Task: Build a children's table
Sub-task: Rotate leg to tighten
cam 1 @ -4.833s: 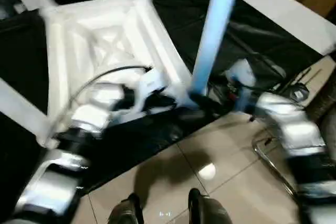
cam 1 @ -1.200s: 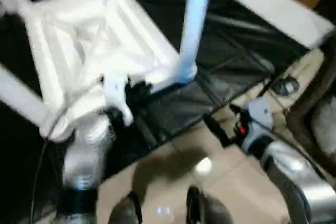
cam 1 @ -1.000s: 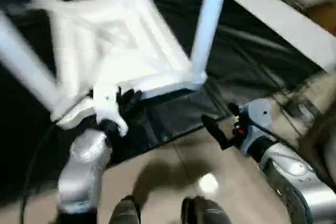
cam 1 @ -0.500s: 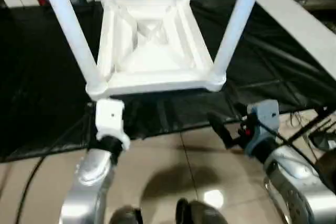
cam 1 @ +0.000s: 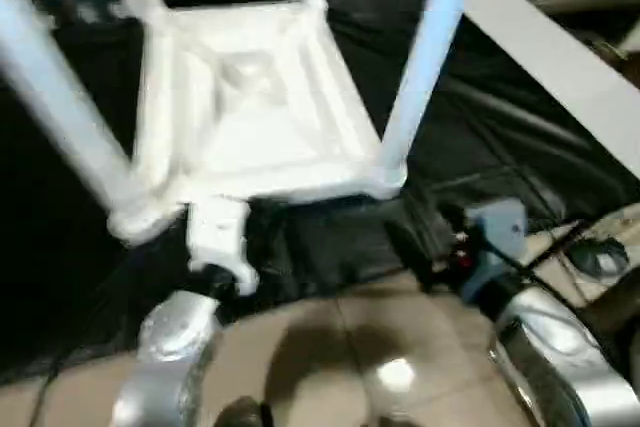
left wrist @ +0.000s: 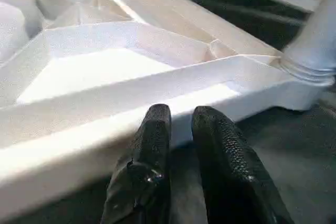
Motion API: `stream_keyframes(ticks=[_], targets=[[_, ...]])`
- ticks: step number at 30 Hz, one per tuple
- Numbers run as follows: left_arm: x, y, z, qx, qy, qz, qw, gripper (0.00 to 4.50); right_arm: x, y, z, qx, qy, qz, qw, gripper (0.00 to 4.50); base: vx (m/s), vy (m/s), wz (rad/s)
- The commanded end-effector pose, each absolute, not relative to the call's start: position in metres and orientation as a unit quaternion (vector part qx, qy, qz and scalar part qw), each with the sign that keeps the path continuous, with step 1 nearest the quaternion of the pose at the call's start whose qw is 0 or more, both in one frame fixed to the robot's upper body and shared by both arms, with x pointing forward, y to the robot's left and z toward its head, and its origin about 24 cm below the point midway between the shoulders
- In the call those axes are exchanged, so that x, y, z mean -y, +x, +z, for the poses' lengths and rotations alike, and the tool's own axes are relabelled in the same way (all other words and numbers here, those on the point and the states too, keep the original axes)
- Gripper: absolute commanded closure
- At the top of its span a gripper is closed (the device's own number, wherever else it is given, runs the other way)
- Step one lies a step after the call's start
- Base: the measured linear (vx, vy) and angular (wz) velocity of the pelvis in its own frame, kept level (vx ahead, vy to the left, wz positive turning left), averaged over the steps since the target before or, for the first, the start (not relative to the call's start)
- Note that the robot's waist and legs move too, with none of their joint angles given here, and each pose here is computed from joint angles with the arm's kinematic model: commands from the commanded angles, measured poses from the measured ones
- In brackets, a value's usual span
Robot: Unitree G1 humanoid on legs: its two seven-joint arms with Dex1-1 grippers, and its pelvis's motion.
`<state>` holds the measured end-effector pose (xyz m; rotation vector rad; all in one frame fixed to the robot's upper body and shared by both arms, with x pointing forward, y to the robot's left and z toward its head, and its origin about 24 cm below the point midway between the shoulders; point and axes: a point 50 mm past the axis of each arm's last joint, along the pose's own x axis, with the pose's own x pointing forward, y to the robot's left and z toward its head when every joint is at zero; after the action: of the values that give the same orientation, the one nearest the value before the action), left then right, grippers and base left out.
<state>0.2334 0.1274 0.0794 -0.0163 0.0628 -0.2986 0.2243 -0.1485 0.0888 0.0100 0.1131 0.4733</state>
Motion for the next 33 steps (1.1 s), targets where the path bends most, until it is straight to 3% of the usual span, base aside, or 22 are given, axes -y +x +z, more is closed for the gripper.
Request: stream_keyframes(ticks=[1, 7, 8, 12, 18, 20, 23, 33], targets=[[-0.12, 0.232, 0.081, -0.027, -0.01, -0.161, 0.986, 3.61, 0.154, 0.221, 0.087, -0.058, -0.001, 0.232, 0.971, 0.0, 0.0, 0.0, 0.0], [-0.117, 0.232, 0.08, -0.029, -0.015, -0.185, 0.982, 3.61, 0.151, 0.218, 0.092, -0.037, 0.018, 0.257, 0.966, 0.0, 0.119, -0.053, -0.06], [-0.115, 0.23, 0.08, -0.029, -0.023, -0.21, 0.977, 3.31, 0.15, 0.217, 0.092, -0.034, 0.021, 0.26, 0.965, 0.0, 0.161, -0.038, -0.13], [-0.105, 0.229, 0.083, -0.047, -0.007, -0.368, 0.929, 3.07, 0.15, 0.214, 0.089, -0.033, 0.042, 0.287, 0.956, 0.0, 0.127, 0.006, -0.14], [-0.104, 0.243, 0.076, -0.115, 0.052, -0.466, 0.876, 2.41, 0.152, 0.213, 0.087, -0.04, 0.026, 0.317, 0.947, 0.0, -0.004, 0.032, 0.02], [-0.106, 0.25, 0.075, -0.126, 0.065, -0.47, 0.871, 2.39, 0.153, 0.212, 0.088, -0.041, 0.022, 0.327, 0.944, 0.0, -0.077, 0.017, 0.06], [-0.112, 0.278, 0.077, -0.165, 0.119, -0.481, 0.853, 2.03, 0.163, 0.209, 0.09, -0.051, 0.011, 0.357, 0.933, 0.0, -0.082, 0.019, 0.01], [-0.112, 0.299, 0.084, -0.204, 0.119, -0.511, 0.826, 1.96, 0.17, 0.202, 0.084, -0.089, -0.015, 0.387, 0.917, 0.0, -0.014, 0.004, -0.01]])
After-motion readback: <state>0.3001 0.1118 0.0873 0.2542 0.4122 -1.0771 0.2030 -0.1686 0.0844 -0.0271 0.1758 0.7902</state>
